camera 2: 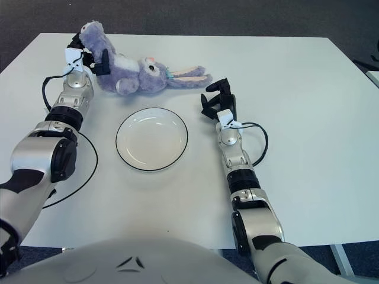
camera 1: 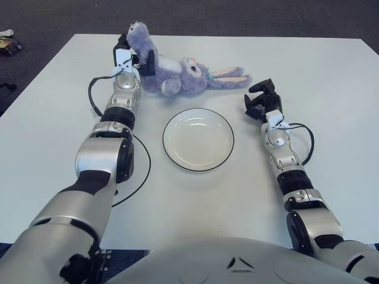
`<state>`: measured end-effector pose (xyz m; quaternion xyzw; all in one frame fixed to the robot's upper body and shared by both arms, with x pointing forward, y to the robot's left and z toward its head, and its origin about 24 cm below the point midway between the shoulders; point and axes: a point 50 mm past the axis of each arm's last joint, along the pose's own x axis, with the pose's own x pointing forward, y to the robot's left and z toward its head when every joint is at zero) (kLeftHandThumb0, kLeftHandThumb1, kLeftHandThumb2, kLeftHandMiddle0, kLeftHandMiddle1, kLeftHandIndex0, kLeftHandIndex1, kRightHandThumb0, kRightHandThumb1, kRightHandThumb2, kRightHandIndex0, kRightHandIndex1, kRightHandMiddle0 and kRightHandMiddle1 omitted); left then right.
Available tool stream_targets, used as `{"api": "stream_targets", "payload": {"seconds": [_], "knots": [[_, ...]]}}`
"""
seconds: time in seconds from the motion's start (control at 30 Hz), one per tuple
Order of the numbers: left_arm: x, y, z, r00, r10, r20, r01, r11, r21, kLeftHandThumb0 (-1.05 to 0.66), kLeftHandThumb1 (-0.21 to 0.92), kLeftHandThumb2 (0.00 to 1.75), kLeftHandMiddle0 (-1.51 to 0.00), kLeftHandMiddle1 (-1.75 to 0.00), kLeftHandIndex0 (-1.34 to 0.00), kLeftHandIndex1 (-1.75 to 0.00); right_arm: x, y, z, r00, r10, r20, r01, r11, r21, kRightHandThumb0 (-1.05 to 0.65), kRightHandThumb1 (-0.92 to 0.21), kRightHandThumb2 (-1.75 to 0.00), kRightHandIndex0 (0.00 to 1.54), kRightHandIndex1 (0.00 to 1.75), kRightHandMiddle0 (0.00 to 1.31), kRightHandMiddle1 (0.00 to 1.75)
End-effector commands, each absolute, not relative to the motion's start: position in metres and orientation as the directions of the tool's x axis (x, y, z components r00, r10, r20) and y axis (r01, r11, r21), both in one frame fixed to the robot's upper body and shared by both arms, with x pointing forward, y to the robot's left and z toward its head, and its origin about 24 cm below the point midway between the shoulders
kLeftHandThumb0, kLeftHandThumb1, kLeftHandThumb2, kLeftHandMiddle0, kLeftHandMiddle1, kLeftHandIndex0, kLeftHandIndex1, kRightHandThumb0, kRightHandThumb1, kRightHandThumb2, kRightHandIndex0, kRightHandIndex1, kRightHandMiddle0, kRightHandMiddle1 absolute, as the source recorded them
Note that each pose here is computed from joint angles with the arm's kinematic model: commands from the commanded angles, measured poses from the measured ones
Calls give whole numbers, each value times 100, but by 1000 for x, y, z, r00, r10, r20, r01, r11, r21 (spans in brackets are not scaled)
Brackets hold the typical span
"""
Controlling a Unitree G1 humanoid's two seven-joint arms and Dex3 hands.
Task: Put the doll into the plate.
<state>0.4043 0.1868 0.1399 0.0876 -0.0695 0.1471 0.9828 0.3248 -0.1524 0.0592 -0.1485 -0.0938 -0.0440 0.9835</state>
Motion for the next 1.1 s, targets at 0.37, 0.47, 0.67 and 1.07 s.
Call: {"api": "stream_targets", "payload": {"seconds": [0.37, 0.47, 0.67, 1.07], "knots": [[397, 179, 139, 955, 170, 244, -184, 982, 34, 0, 5, 159, -83, -166, -59, -175, 313, -159, 30, 994, -76, 82, 99, 940, -327, -1, -63, -90, 47, 161, 17, 174], [394, 178, 138, 953, 156, 259, -165, 986, 15, 0, 6, 159, -82, -166, -59, -175, 313, -160, 30, 993, -79, 85, 103, 940, -324, -1, -64, -90, 47, 160, 17, 175], [383, 168, 136, 945, 138, 297, -132, 990, -38, 0, 6, 159, -81, -168, -59, -175, 312, -161, 35, 990, -90, 104, 119, 942, -315, -1, -64, -89, 46, 161, 16, 174], [368, 156, 125, 941, 135, 309, -124, 991, -56, 0, 7, 157, -82, -165, -58, -175, 309, -158, 64, 968, -124, 220, 184, 942, -279, -1, -64, -90, 45, 164, 16, 173]]}}
